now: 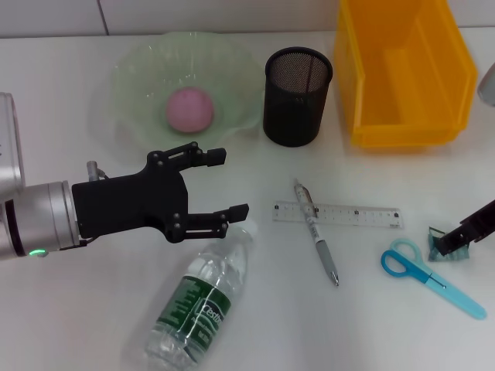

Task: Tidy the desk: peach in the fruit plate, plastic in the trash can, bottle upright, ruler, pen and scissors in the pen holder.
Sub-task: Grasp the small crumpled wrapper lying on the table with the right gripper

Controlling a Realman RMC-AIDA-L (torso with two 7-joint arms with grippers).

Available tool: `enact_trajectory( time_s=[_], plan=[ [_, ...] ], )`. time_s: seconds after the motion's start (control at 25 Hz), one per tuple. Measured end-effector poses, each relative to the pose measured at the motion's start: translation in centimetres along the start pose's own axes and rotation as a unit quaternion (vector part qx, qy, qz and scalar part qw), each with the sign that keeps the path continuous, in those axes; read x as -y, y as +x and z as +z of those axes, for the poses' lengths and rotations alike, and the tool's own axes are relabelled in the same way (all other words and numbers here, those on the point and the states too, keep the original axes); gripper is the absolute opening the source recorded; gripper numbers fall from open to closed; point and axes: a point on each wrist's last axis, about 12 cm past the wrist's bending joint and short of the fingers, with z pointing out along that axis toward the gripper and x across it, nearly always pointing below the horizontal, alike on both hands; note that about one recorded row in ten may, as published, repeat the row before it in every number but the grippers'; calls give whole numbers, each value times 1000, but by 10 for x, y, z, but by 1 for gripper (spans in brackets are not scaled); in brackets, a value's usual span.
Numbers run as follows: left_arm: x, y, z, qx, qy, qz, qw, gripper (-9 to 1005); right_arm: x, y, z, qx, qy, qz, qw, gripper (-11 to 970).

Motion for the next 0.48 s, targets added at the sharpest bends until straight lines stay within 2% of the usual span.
enact_trajectory(
  time_s=[0.48],
  plan=[
    [1,1,1,-1,3,0,1000,870,-3,-3,12,-16,4,-14,1000,640]
  ],
)
